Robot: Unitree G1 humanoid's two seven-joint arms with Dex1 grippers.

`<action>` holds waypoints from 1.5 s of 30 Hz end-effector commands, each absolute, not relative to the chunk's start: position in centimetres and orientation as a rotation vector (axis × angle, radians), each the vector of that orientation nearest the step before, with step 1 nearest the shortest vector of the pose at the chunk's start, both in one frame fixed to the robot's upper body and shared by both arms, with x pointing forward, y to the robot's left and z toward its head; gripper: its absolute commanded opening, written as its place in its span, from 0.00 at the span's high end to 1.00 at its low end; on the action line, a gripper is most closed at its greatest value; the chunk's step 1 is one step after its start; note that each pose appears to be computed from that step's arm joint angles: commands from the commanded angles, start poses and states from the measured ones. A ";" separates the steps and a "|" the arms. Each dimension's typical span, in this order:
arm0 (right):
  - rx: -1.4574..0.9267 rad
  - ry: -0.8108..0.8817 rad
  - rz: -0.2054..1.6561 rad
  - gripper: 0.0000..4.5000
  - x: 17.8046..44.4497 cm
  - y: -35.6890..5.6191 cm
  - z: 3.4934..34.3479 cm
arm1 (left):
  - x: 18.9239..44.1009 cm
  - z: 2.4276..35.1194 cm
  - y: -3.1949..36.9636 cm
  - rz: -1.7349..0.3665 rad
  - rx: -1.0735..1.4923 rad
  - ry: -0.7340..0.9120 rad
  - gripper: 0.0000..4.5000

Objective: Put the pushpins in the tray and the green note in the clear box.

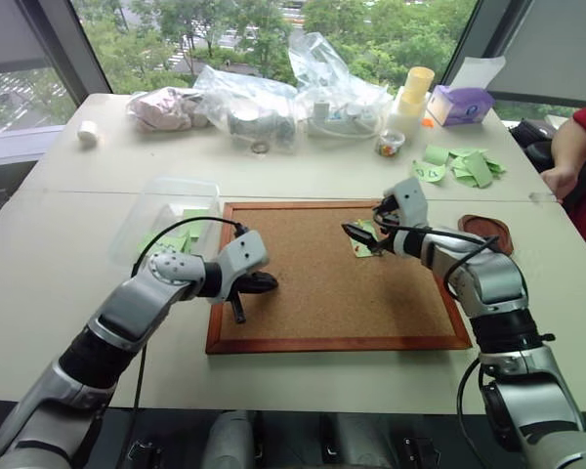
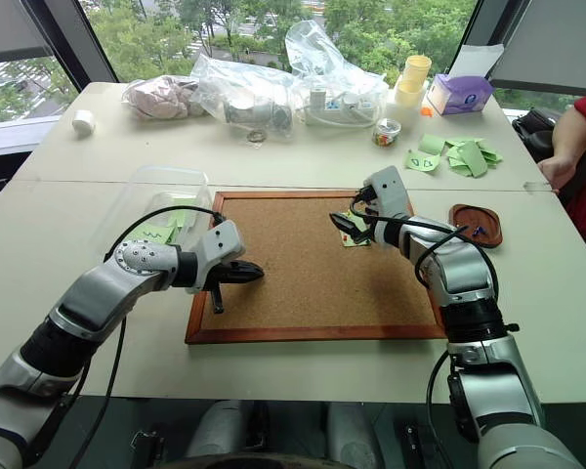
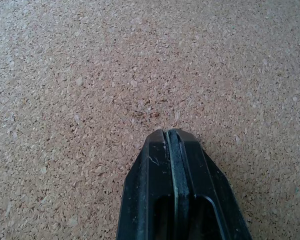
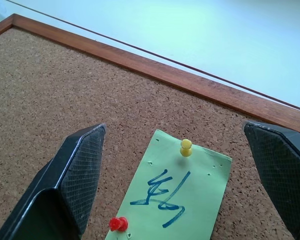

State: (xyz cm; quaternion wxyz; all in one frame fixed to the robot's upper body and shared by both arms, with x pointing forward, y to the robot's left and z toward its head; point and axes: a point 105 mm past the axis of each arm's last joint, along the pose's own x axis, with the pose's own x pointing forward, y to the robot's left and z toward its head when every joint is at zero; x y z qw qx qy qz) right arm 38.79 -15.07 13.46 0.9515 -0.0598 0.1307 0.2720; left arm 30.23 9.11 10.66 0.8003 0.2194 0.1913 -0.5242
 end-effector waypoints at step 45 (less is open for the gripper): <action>-0.089 -0.023 -0.050 0.99 38.7 -27.2 19.1 | 29.7 9.6 9.0 -1.116 0.479 0.445 1.00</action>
